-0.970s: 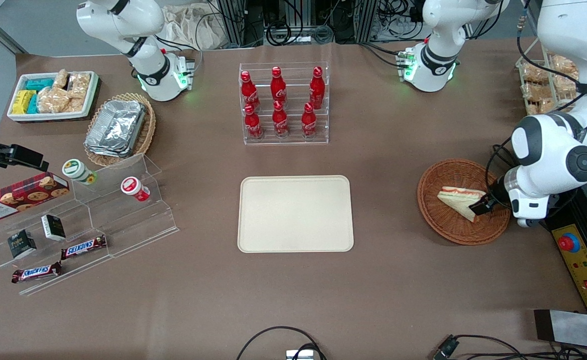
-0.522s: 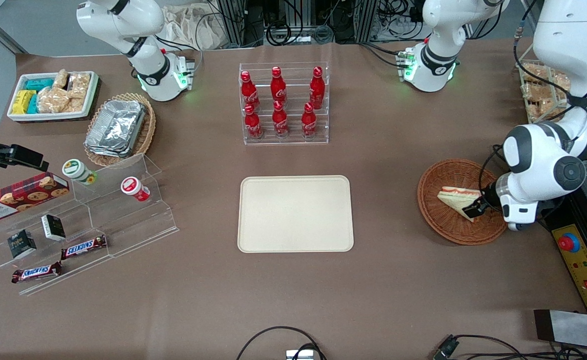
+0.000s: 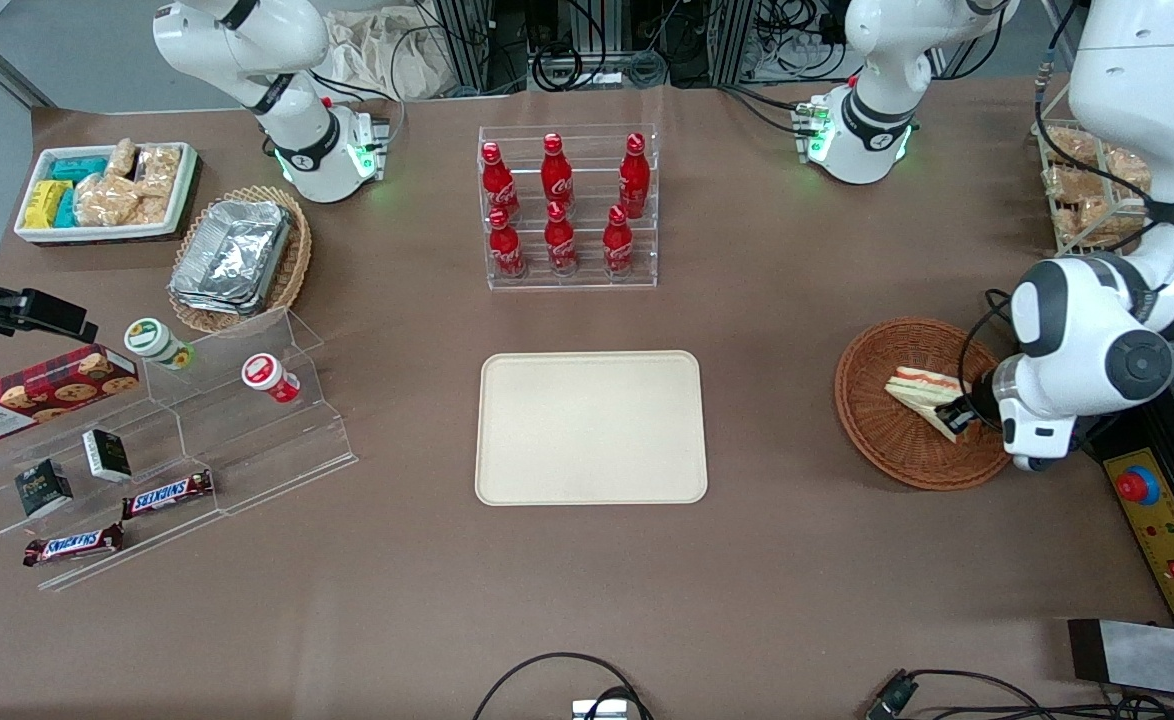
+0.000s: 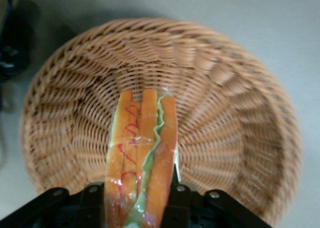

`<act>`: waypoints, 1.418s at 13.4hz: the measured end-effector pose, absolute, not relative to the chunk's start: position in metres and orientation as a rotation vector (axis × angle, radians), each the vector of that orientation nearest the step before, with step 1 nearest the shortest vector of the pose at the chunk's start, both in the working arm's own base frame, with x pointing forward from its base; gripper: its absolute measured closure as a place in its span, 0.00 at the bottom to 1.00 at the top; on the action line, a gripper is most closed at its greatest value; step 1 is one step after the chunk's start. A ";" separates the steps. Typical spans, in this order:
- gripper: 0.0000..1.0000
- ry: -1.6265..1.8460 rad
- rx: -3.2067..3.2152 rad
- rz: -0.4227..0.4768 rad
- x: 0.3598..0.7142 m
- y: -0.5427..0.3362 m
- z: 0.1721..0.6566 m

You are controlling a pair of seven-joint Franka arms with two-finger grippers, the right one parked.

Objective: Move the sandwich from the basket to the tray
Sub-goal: 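Lift the sandwich with the left gripper and carry it toward the beige tray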

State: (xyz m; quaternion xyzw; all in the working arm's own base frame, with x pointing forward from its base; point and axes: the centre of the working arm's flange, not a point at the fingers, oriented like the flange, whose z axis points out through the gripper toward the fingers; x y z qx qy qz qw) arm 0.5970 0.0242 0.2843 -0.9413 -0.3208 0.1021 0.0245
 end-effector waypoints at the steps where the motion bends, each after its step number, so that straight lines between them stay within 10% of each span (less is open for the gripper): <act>1: 0.63 -0.973 -2.908 0.331 0.610 0.016 0.313; 8: 0.79 -0.658 -3.043 0.264 0.640 -0.106 0.450; 19: 0.79 -0.049 -3.134 0.372 0.604 -0.388 0.248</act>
